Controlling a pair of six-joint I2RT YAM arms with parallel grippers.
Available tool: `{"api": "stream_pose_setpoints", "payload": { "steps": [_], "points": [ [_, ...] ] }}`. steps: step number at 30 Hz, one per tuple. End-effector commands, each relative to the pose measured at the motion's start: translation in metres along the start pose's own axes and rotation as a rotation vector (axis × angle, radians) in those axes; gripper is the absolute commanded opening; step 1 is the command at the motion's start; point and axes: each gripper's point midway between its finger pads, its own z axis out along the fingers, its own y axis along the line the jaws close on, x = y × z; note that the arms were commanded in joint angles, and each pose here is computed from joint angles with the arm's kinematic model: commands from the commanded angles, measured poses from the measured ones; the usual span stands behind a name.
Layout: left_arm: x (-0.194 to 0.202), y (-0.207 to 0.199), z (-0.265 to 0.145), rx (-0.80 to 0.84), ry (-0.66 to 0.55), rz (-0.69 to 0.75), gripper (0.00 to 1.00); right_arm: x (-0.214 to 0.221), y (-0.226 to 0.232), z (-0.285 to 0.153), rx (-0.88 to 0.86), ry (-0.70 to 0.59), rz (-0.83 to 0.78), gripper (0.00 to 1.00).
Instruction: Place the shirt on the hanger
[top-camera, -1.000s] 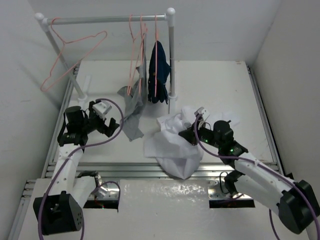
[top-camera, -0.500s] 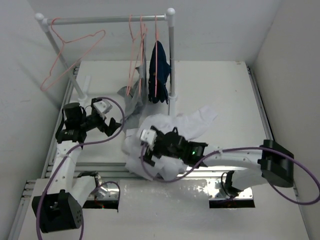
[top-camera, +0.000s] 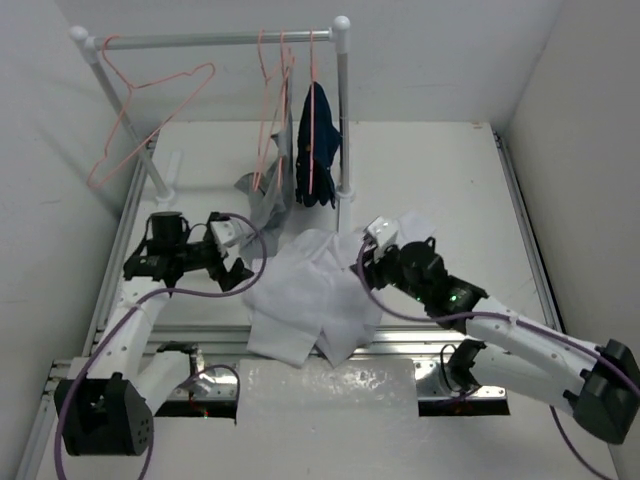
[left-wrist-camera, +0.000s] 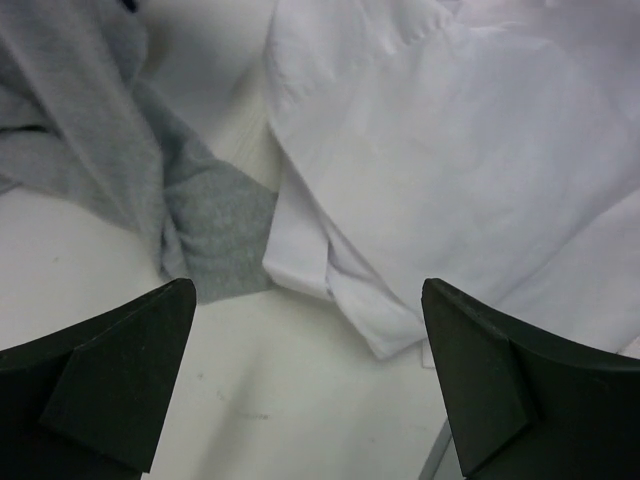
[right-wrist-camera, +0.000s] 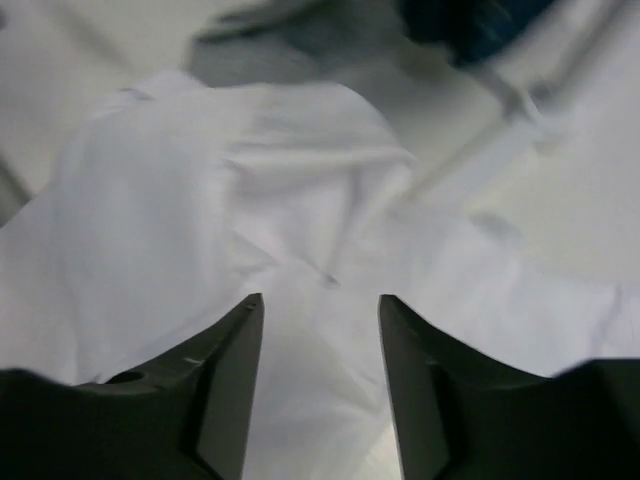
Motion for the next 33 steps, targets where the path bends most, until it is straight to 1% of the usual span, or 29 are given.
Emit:
{"api": "stream_pose_setpoints", "payload": {
  "steps": [1, 2, 3, 4, 6, 8, 10, 11, 13, 14, 15, 16, 17, 18, 20, 22, 23, 24, 25, 26, 27, 28, 29, 30, 31, 32, 33],
  "points": [
    [0.006, -0.010, 0.024, 0.019, 0.073, 0.058, 0.94, 0.048, -0.042, -0.021, 0.155, 0.173, 0.279, 0.49],
    [0.009, -0.013, 0.031, 0.013, 0.097, 0.071, 0.94, 0.057, -0.046, -0.025, 0.169, 0.190, 0.318, 0.47],
    [0.019, -0.023, 0.039, 0.027, 0.122, 0.071, 0.99, 0.061, -0.042, -0.027, 0.144, 0.199, 0.390, 0.50],
    [0.015, -0.031, 0.047, 0.046, 0.118, 0.125, 1.00, 0.069, -0.051, -0.030, 0.166, 0.216, 0.452, 0.58],
    [0.018, -0.041, 0.053, 0.079, 0.115, 0.147, 1.00, 0.085, -0.044, -0.032, 0.133, 0.268, 0.550, 0.73],
    [0.016, -0.053, 0.056, 0.145, 0.089, 0.157, 1.00, 0.109, -0.044, -0.031, 0.146, 0.354, 0.619, 0.75],
    [0.015, -0.062, 0.062, 0.200, 0.061, 0.165, 1.00, 0.125, -0.036, -0.028, 0.095, 0.417, 0.687, 0.75],
    [0.016, -0.065, 0.064, 0.217, 0.060, 0.171, 1.00, 0.130, -0.031, -0.027, 0.078, 0.433, 0.725, 0.74],
    [0.020, -0.073, 0.071, 0.255, 0.078, 0.180, 1.00, 0.127, -0.021, -0.022, 0.003, 0.416, 0.767, 0.74],
    [0.024, -0.076, 0.075, 0.271, 0.092, 0.178, 1.00, 0.133, -0.015, -0.022, -0.020, 0.435, 0.793, 0.75],
    [0.025, -0.082, 0.078, 0.291, 0.097, 0.186, 1.00, 0.132, -0.013, -0.020, -0.045, 0.426, 0.798, 0.77],
    [0.025, -0.081, 0.082, 0.284, 0.094, 0.202, 1.00, 0.138, -0.007, -0.019, -0.069, 0.458, 0.817, 0.79],
    [0.026, -0.082, 0.085, 0.287, 0.096, 0.210, 0.99, 0.135, -0.008, -0.018, -0.073, 0.451, 0.805, 0.79],
    [0.029, -0.088, 0.089, 0.306, 0.103, 0.217, 1.00, 0.149, -0.005, -0.020, -0.066, 0.520, 0.826, 0.79],
    [0.027, -0.084, 0.098, 0.286, 0.105, 0.234, 1.00, 0.161, -0.004, -0.020, -0.061, 0.577, 0.833, 0.70],
    [0.028, -0.082, 0.105, 0.274, 0.116, 0.253, 1.00, 0.160, 0.000, -0.016, -0.092, 0.562, 0.843, 0.58],
    [0.031, -0.082, 0.108, 0.272, 0.132, 0.255, 1.00, 0.160, 0.004, -0.015, -0.111, 0.564, 0.857, 0.43],
    [0.033, -0.082, 0.109, 0.269, 0.143, 0.262, 0.92, 0.162, 0.005, -0.015, -0.118, 0.572, 0.864, 0.35],
    [0.034, -0.082, 0.109, 0.273, 0.146, 0.267, 0.78, 0.160, 0.005, -0.013, -0.122, 0.569, 0.862, 0.27],
    [0.036, -0.082, 0.108, 0.276, 0.151, 0.277, 0.59, 0.159, 0.003, -0.012, -0.121, 0.565, 0.857, 0.12],
    [0.038, -0.082, 0.107, 0.275, 0.160, 0.277, 0.21, 0.156, 0.000, -0.011, -0.112, 0.551, 0.845, 0.06],
    [0.038, -0.080, 0.106, 0.264, 0.164, 0.285, 0.01, 0.151, -0.005, -0.010, -0.099, 0.533, 0.825, 0.00],
    [0.031, -0.077, 0.103, 0.234, 0.148, 0.291, 0.00, 0.154, -0.013, -0.011, -0.043, 0.539, 0.804, 0.00],
    [0.030, -0.072, 0.100, 0.199, 0.155, 0.304, 0.00, 0.142, -0.022, -0.011, -0.010, 0.500, 0.770, 0.00],
    [0.021, -0.068, 0.093, 0.163, 0.124, 0.325, 0.00, 0.131, -0.034, -0.010, 0.026, 0.470, 0.728, 0.00],
    [0.016, -0.064, 0.090, 0.129, 0.113, 0.337, 0.00, 0.131, -0.049, -0.015, 0.112, 0.473, 0.694, 0.00],
    [0.010, -0.055, 0.084, 0.069, 0.112, 0.353, 0.00, 0.111, -0.061, -0.017, 0.155, 0.407, 0.650, 0.00]
  ]
}}
